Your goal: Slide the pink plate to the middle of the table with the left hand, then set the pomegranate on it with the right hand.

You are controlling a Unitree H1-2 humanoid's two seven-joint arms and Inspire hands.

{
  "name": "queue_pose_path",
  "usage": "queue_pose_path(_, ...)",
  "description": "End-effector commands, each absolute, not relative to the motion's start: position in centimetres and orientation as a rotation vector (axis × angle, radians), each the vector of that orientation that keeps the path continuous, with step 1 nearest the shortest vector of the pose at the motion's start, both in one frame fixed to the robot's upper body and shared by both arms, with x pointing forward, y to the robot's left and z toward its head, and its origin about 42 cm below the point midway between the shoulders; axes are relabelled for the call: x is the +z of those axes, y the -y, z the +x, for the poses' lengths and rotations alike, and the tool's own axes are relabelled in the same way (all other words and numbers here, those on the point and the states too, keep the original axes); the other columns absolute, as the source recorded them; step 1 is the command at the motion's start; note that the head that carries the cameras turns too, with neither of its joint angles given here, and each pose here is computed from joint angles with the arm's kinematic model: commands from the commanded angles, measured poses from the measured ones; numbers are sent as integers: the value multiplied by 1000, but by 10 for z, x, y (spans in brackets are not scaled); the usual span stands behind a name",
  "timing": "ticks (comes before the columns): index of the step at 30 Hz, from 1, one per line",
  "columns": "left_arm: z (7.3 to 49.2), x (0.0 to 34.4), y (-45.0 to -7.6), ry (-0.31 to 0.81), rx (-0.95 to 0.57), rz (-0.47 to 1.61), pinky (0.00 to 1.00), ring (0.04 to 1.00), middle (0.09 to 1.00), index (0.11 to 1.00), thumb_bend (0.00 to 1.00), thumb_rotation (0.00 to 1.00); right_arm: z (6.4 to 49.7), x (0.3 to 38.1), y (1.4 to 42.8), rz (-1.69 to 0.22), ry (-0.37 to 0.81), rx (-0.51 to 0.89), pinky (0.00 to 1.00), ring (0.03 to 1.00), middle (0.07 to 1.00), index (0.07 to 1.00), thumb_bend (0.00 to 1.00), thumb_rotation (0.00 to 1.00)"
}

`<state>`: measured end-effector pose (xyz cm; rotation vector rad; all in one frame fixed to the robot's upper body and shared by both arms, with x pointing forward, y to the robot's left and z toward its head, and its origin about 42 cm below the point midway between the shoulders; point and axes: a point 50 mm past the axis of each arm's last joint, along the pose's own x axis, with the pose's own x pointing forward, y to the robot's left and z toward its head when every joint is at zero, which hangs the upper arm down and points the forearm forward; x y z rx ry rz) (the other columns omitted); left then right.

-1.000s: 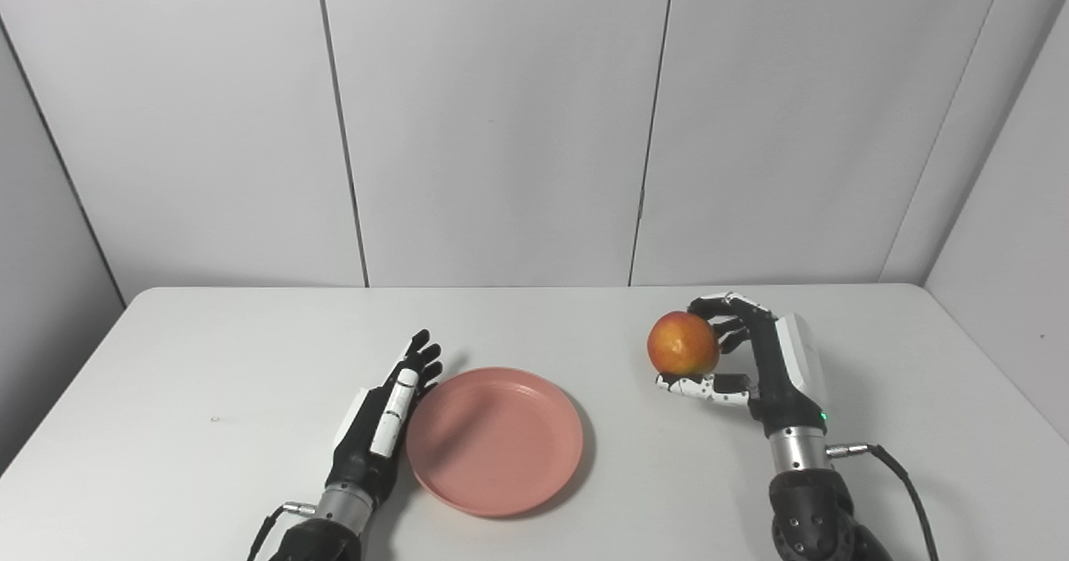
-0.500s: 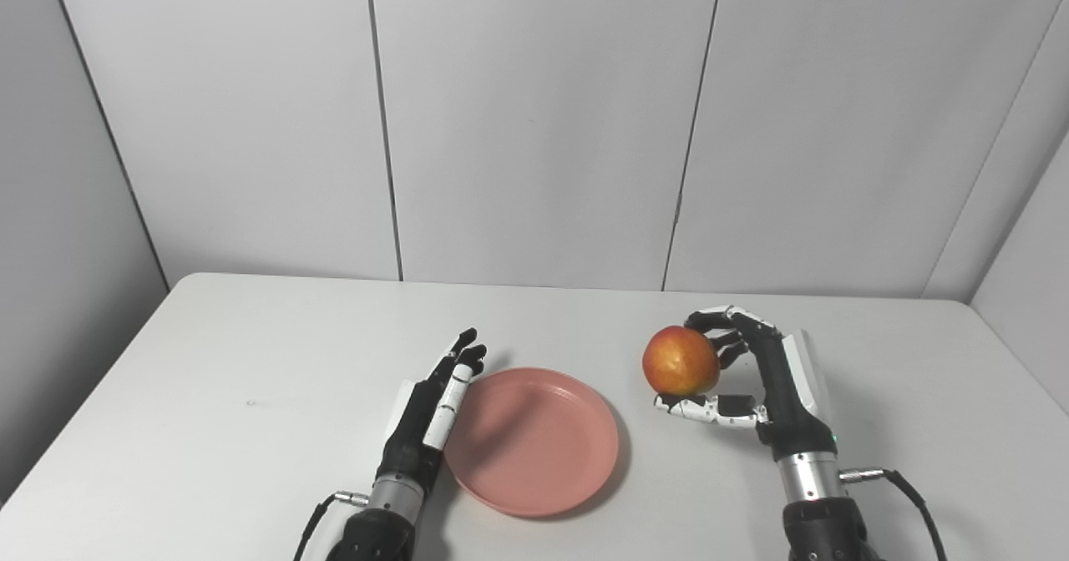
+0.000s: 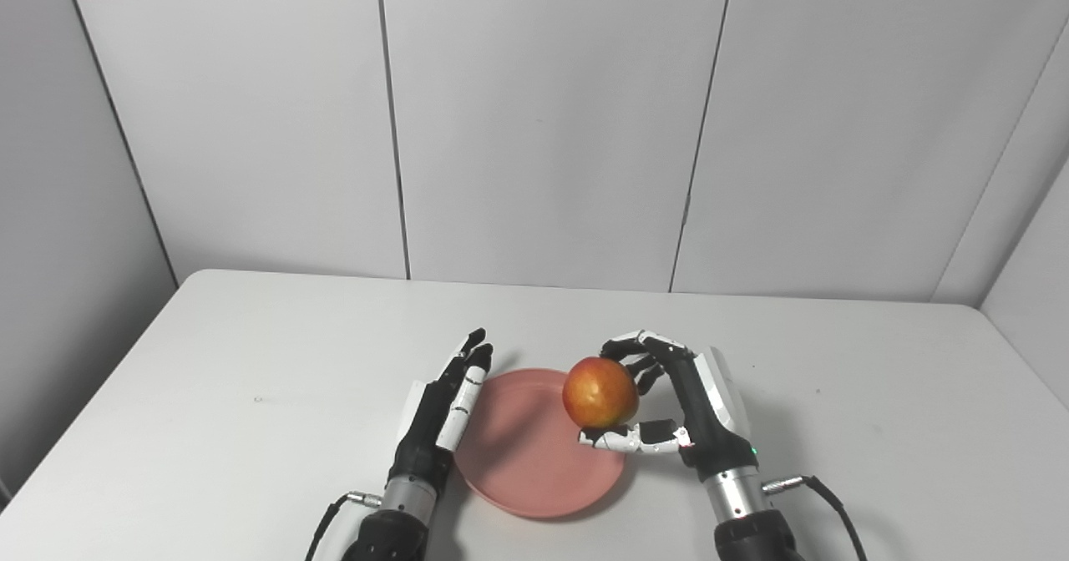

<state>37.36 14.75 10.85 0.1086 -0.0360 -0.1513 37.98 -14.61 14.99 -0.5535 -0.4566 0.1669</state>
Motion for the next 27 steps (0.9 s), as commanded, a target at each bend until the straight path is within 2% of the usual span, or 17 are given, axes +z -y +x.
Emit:
queue_pose_path(1, 377, 117, -142, 51, -157, 114, 865, 910, 917, 905, 597, 1000, 390, 175, 134, -544, 566, 176, 372, 442, 449, 523, 517, 0)
queue_pose_path(13, 377, 118, -142, 54, -158, 105, 853, 904, 913, 899, 575, 1000, 400, 158, 117, -646, 539, 242, 417, 472, 451, 525, 518, 0)
queue_pose_path(27, 377, 118, -142, 55, -167, 100, 865, 914, 915, 907, 568, 1000, 405, 144, 118, -769, 499, 304, 467, 523, 458, 525, 518, 0)
